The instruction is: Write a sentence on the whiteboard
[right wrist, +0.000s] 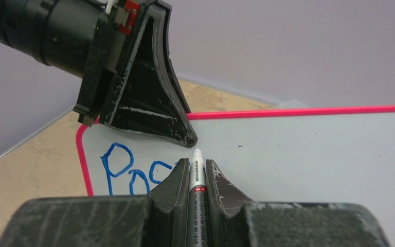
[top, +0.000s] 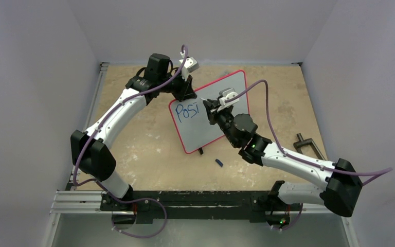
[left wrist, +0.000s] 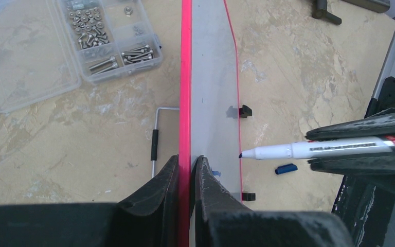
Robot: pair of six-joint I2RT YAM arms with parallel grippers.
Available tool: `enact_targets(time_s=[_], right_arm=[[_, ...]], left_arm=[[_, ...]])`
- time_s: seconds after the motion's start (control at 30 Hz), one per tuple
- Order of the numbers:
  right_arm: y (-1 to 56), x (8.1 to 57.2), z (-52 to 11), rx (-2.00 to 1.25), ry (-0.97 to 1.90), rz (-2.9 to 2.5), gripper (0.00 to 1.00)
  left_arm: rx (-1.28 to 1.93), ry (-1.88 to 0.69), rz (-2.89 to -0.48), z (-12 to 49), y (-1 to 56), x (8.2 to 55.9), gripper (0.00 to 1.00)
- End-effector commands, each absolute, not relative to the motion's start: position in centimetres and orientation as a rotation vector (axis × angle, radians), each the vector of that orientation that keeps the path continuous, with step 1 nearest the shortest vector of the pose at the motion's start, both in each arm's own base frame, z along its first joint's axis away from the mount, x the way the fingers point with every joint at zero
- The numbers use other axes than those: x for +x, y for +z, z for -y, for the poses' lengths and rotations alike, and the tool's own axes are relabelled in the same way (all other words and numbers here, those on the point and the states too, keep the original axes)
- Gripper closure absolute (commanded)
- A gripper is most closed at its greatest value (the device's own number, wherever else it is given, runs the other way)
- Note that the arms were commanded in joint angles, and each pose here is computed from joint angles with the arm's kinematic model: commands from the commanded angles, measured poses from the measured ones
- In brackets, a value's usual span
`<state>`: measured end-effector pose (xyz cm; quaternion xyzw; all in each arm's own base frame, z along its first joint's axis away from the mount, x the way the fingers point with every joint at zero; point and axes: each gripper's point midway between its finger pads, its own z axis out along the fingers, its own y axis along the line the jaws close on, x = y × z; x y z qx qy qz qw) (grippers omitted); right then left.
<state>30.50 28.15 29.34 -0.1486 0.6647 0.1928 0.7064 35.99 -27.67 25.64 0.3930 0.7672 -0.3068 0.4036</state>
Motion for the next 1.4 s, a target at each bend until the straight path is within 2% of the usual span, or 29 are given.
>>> enact_targets(time_s=[0.0, 1.37], right_arm=[[30.8, 30.4, -27.2, -0.265, 0.444, -1.454, 1.0], [27.3, 31.9, -28.5, -0.288, 0.391, -1.498, 1.0]], left_arm=[[1.068, -0.634, -2.077, 25.8, 21.3, 35.5, 1.0], [1.078, -0.625, -2.078, 25.9, 21.2, 35.4, 1.0]])
